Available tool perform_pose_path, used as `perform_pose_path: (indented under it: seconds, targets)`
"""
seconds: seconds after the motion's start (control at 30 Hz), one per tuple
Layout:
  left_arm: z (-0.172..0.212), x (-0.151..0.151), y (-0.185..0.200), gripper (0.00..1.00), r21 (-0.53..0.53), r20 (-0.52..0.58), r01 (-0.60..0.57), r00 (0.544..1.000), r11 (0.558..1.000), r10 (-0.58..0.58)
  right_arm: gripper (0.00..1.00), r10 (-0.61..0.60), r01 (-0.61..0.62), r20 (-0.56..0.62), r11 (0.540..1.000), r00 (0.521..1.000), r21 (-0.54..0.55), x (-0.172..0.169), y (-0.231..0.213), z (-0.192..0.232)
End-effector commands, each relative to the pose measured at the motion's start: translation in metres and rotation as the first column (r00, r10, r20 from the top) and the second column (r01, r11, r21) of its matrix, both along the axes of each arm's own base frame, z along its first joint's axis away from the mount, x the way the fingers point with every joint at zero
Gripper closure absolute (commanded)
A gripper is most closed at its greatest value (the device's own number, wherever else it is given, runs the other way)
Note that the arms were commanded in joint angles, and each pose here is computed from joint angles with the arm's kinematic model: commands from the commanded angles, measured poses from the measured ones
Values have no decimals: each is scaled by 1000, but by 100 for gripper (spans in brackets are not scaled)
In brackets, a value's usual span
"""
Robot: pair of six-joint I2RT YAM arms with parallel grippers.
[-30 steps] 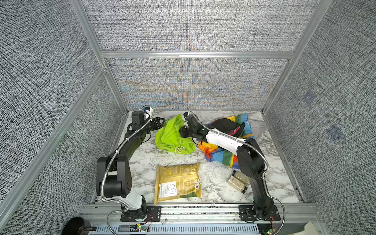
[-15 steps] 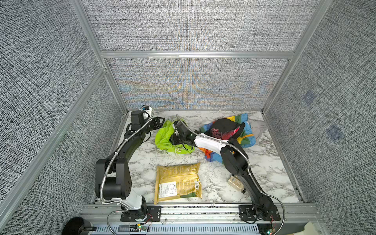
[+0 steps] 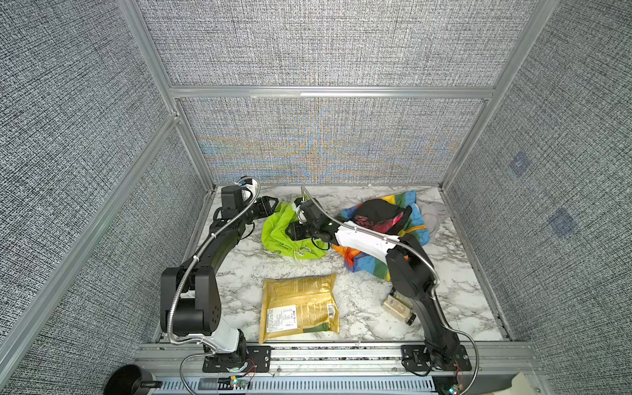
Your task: Pick out a specific cloth from the pile
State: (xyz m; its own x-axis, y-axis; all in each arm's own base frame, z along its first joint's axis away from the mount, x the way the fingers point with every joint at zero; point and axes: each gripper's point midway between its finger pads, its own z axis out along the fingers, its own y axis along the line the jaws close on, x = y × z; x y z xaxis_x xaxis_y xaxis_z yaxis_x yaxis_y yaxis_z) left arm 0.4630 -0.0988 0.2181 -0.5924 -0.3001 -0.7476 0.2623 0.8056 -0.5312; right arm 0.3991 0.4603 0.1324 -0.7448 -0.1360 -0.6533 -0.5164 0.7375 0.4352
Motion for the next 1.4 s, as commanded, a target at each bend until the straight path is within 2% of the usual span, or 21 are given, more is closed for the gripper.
perform_pose_path:
  seconds: [0.0, 0.23, 0.4, 0.63, 0.87, 0.97, 1.07, 1.2, 1.37]
  targets:
    - [2, 1, -5, 49, 38, 28, 7, 1000, 999, -8, 40, 13, -19, 130, 999, 991, 49, -2, -9, 47]
    - [-16, -2, -23, 38, 185, 11, -3, 1000, 983, 1, 20, -35, 17, 272, 997, 962, 69, -22, -69, 108]
    - [-34, -1, -33, 36, 273, -30, -19, 999, 962, 28, 10, -83, 63, 333, 995, 939, 73, -41, -120, 134]
    - [-59, 11, -47, 36, 391, -121, -9, 991, 920, 61, 5, -185, 165, 373, 983, 909, 84, -61, -188, 143]
    - [-86, 28, -56, 34, 478, -193, 2, 976, 878, 103, 1, -261, 237, 383, 965, 886, 109, -73, -230, 138]
    - [-101, 33, -66, 34, 481, -234, 28, 967, 876, 98, 1, -275, 259, 379, 961, 883, 95, -78, -242, 128]
    - [-116, 34, -74, 35, 433, -271, 44, 959, 900, 84, 1, -286, 274, 382, 958, 879, 86, -81, -251, 126]
    - [-155, 30, -84, 36, 380, -348, 69, 935, 922, 73, 1, -305, 301, 385, 951, 871, 71, -85, -263, 122]
    - [-196, 18, -84, 37, 364, -399, 71, 913, 929, 87, 1, -317, 314, 384, 947, 867, 73, -88, -274, 119]
